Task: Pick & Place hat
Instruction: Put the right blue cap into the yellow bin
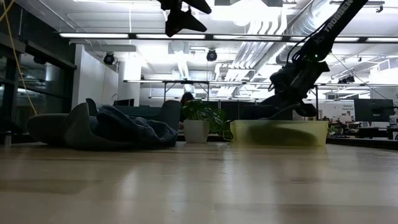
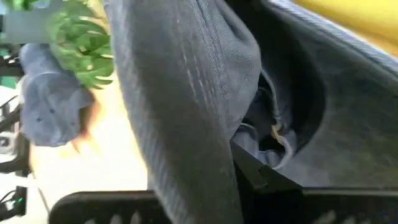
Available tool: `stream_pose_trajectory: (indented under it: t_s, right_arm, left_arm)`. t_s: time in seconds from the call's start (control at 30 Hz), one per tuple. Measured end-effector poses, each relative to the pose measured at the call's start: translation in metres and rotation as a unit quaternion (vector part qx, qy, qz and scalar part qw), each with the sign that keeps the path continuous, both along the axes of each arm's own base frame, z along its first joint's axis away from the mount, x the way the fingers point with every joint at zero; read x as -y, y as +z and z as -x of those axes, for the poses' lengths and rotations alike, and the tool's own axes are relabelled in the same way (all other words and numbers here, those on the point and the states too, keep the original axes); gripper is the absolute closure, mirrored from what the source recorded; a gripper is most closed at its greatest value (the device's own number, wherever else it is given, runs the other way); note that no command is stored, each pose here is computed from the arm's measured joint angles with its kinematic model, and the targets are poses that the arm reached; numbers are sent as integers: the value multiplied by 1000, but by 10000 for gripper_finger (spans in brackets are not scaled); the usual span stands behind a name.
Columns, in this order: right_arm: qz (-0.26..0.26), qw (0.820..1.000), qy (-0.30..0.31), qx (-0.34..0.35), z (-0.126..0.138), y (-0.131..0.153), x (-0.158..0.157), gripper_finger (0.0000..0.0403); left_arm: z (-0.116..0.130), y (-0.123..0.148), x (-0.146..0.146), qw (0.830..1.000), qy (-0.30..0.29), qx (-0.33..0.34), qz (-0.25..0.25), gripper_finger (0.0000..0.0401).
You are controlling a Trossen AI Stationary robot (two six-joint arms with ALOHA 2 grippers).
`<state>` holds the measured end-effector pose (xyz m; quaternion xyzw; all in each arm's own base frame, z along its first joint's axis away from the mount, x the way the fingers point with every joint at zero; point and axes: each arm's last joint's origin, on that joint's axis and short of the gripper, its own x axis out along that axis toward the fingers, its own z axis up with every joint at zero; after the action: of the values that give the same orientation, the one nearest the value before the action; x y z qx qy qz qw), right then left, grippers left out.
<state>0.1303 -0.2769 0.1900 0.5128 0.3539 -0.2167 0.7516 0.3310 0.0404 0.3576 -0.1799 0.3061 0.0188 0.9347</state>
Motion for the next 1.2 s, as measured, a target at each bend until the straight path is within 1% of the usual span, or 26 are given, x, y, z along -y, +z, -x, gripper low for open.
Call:
stream_pose_trajectory:
  t_s: [0.27,0.47,0.57,0.8,0.93,1.07,1.2]
  right_arm:
    - [16,998,-19,-62,0,-2,0,392]
    - [24,997,-15,-68,-1,-2,0,383]
    - [28,997,-17,-69,-1,-2,0,359]
    - [29,997,-15,-76,0,-3,0,267]
    - [23,996,-17,-85,1,-3,-1,226]
    - [16,993,-20,-119,4,-5,-4,205]
    - [12,989,-14,-150,6,-3,-6,201]
  left_arm:
    - [0,0,0,1000,0,0,0,190]
    - [0,0,0,1000,0,0,0,190]
    - [0,0,0,1000,0,0,0,190]
    - [0,0,0,1000,1,-1,1,190]
    - [1,-1,0,1000,1,-6,2,190]
    - [2,-3,0,1000,5,-18,1,190]
    - [2,-3,0,1000,7,-17,4,190]
